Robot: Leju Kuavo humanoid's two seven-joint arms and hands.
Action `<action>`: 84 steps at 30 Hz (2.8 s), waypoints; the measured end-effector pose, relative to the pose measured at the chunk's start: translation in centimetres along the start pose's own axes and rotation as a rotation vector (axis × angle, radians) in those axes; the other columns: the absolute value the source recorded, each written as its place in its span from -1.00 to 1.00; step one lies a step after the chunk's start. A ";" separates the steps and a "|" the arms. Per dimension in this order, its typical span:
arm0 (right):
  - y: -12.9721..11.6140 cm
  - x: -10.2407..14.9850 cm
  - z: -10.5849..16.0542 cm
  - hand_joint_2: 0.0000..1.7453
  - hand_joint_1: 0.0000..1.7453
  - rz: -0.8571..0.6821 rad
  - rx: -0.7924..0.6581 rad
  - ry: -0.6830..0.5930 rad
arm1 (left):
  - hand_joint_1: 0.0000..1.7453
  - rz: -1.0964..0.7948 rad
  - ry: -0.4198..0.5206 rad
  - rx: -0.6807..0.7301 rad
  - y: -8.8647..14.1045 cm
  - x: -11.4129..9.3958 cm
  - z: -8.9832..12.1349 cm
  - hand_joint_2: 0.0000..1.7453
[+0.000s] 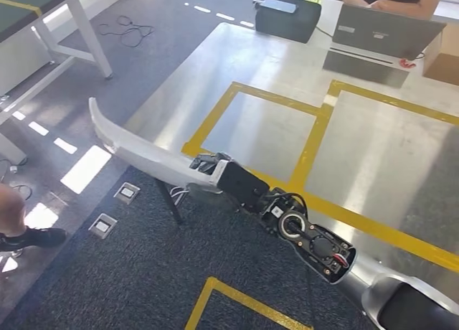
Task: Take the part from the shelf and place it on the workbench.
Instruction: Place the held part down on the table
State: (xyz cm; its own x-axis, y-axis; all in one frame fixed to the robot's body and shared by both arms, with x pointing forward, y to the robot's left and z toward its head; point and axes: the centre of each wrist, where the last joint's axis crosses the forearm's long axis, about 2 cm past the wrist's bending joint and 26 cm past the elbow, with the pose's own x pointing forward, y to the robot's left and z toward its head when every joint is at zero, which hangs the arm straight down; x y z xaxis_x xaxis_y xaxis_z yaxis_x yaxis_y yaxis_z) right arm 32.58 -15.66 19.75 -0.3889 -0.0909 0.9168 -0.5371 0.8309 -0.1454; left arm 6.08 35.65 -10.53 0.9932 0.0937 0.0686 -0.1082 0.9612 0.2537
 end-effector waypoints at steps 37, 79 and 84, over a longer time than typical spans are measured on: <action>-16.4 -0.5 12.5 1.00 1.00 0.315 -0.570 0.284 | -1.00 0.031 -0.007 -0.015 0.1 0.1 0.0 1.00; -24.4 -1.0 29.1 1.00 1.00 0.417 -1.243 0.515 | -1.00 -0.002 -0.013 -0.023 0.2 -0.1 0.0 1.00; -25.0 -0.8 31.9 1.00 1.00 0.431 -1.343 0.565 | -1.00 -0.013 -0.028 -0.029 0.1 -0.1 0.0 1.00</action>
State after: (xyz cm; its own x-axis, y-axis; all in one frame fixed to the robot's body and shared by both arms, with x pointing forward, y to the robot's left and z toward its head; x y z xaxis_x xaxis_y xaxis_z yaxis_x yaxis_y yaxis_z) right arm 22.38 -53.86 10.80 0.1630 0.2388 0.9573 0.7196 0.6350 -0.2809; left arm 5.95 35.78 -10.55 0.9930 0.0740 0.0923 -0.0933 0.9695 0.2267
